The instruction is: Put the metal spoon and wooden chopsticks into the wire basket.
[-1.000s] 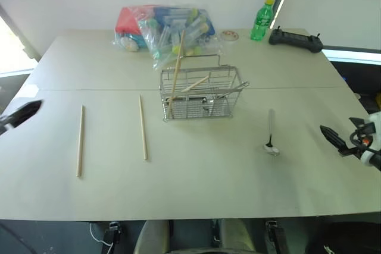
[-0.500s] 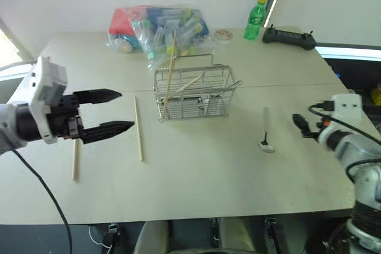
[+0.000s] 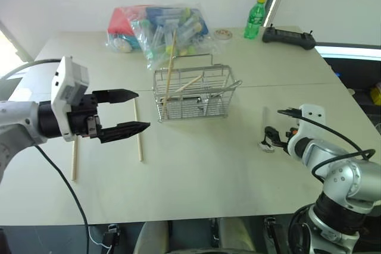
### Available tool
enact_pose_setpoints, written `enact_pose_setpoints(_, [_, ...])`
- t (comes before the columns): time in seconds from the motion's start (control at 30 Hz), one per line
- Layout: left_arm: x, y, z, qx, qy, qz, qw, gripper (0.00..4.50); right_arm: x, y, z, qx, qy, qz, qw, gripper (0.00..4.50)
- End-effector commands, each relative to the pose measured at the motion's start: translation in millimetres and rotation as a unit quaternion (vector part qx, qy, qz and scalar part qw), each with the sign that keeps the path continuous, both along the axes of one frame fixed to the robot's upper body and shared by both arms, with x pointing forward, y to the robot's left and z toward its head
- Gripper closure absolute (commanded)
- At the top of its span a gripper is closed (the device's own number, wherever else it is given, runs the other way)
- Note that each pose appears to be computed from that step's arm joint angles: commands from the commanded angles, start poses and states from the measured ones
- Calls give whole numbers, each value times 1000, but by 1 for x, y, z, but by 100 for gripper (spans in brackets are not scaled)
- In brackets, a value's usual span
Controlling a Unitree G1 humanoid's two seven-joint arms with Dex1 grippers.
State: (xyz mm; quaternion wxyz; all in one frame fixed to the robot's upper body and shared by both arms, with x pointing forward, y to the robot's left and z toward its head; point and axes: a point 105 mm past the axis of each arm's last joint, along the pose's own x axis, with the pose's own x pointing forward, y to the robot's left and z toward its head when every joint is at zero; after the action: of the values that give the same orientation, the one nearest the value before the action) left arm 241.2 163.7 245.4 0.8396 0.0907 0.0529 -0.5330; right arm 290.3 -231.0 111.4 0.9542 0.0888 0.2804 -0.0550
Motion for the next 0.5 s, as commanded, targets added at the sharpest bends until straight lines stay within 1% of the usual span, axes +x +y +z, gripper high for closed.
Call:
enact_pose_setpoints(0.03, [-3,-4,7,-1,-18,-4,1000,3,4,4,10,-4,-18,7,1000,0])
enact_pose_setpoints(0.2, [-4,-6,10,-7,-20,-5,1000,3,0,17,-5,5,7,20,1000,0])
enact_pose_setpoints(0.3, [-8,-10,9,-2,-15,-16,1000,3,-1,21,-12,-3,24,34,999,0])
enact_pose_setpoints(0.37, [-9,-10,9,-1,-15,-19,1000,3,2,21,-13,-16,33,45,998,0])
enact_pose_setpoints(0.5, [-7,-10,11,-3,-16,-17,1000,3,14,19,-7,-27,39,63,997,0])
